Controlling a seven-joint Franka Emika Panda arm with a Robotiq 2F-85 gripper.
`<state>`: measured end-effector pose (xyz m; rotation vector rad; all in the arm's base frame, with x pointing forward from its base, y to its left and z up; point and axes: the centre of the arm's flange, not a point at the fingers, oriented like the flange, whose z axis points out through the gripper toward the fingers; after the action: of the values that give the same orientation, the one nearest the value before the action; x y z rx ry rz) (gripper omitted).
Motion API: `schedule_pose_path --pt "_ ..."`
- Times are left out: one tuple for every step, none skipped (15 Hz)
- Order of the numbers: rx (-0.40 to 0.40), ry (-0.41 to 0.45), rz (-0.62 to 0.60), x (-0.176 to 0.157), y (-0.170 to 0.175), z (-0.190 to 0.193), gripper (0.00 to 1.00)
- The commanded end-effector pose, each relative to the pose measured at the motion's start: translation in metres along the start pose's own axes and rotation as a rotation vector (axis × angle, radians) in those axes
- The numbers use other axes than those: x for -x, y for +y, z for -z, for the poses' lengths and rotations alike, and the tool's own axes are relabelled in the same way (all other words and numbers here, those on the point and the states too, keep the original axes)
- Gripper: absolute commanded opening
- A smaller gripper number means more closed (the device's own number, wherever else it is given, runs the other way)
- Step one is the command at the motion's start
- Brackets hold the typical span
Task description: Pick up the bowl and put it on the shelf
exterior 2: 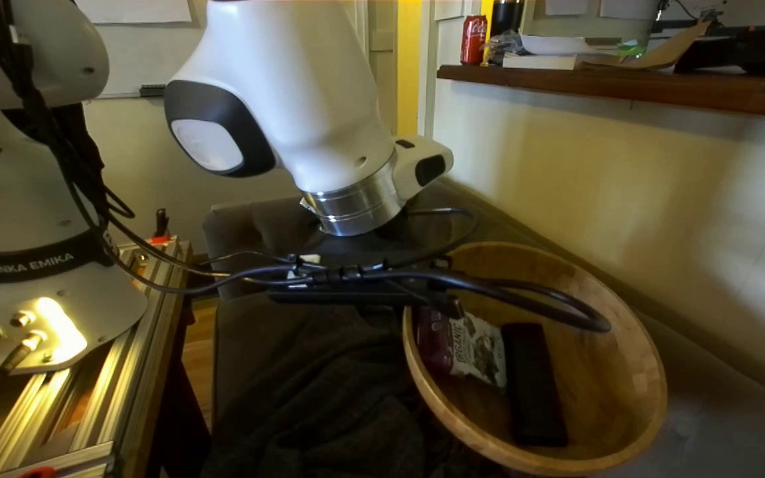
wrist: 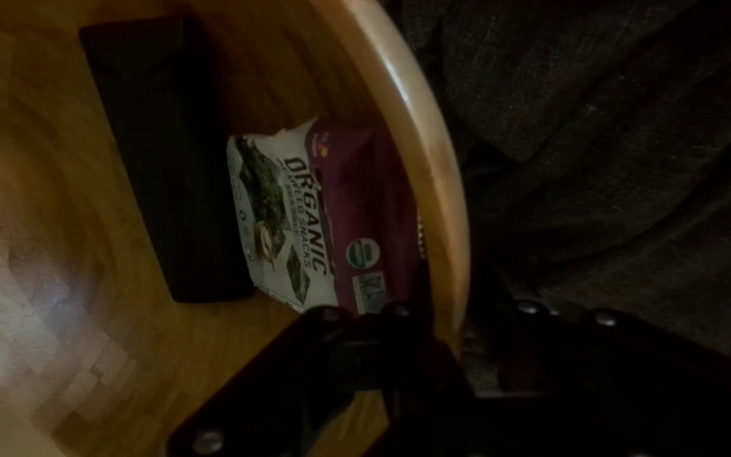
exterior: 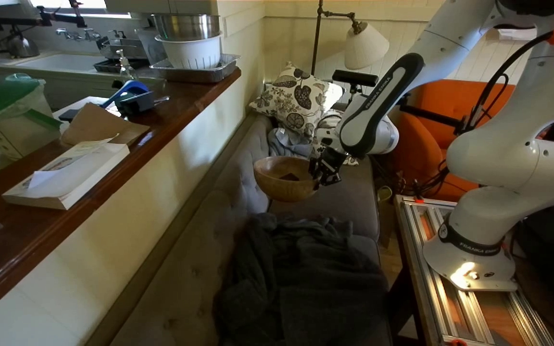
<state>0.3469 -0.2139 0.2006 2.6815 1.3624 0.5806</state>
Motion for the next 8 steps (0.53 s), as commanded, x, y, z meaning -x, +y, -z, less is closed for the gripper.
schedule_pose_path --pt "0.123 -0.003 0.110 -0.038 0.020 0.031 0.04" --pt "0.138 -0.001 0.139 -0.050 0.024 0.039 0.04" --pt "0.157 0.000 0.170 -0.066 0.028 0.054 0.04" --pt "0.171 0.005 0.206 -0.078 0.031 0.063 0.04" --pt "0.176 0.013 0.251 -0.091 0.033 0.073 0.04" --pt "0.179 0.009 0.296 -0.100 0.035 0.080 0.04" --pt "0.177 0.000 0.341 -0.107 0.038 0.088 0.04" --pt "0.176 -0.015 0.383 -0.108 0.041 0.095 0.04"
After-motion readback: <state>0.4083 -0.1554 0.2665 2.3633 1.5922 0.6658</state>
